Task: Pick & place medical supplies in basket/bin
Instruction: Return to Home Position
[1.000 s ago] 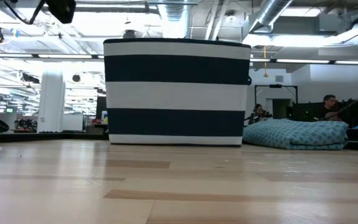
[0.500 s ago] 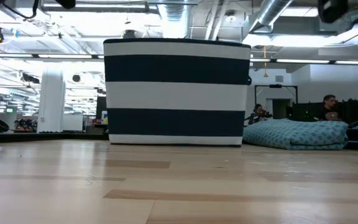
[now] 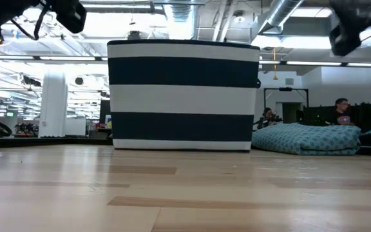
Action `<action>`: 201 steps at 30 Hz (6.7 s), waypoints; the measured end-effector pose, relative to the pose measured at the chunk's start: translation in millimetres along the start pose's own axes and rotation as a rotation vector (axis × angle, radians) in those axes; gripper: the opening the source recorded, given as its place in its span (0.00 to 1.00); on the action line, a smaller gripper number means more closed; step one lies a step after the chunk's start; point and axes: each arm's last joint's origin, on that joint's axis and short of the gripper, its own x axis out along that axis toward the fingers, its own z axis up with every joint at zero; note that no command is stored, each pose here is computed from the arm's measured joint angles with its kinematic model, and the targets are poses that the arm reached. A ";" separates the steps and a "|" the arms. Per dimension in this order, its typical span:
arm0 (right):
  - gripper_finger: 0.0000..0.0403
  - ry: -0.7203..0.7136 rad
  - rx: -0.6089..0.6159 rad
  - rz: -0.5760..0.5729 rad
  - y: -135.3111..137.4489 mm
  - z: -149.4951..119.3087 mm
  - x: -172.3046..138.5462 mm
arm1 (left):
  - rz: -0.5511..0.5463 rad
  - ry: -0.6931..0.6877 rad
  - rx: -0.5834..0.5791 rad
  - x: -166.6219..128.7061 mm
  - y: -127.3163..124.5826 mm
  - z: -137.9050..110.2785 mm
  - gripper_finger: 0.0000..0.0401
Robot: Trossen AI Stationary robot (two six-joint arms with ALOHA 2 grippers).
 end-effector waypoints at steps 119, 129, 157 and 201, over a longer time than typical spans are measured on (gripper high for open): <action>0.66 0.046 -0.003 -0.012 -5.8 -28.5 1.8 | 0.369 0.104 -0.101 -58.7 13.5 -57.4 0.73; 0.66 0.046 -0.003 -0.011 -5.7 -28.5 1.8 | 0.369 0.104 -0.101 -58.7 13.5 -57.4 0.73; 0.66 0.046 -0.003 -0.012 -5.7 -28.6 1.8 | 0.369 0.104 -0.101 -58.7 13.5 -57.4 0.73; 0.66 0.046 -0.003 -0.011 -5.8 -28.7 1.8 | 0.369 0.104 -0.101 -58.6 13.5 -57.4 0.73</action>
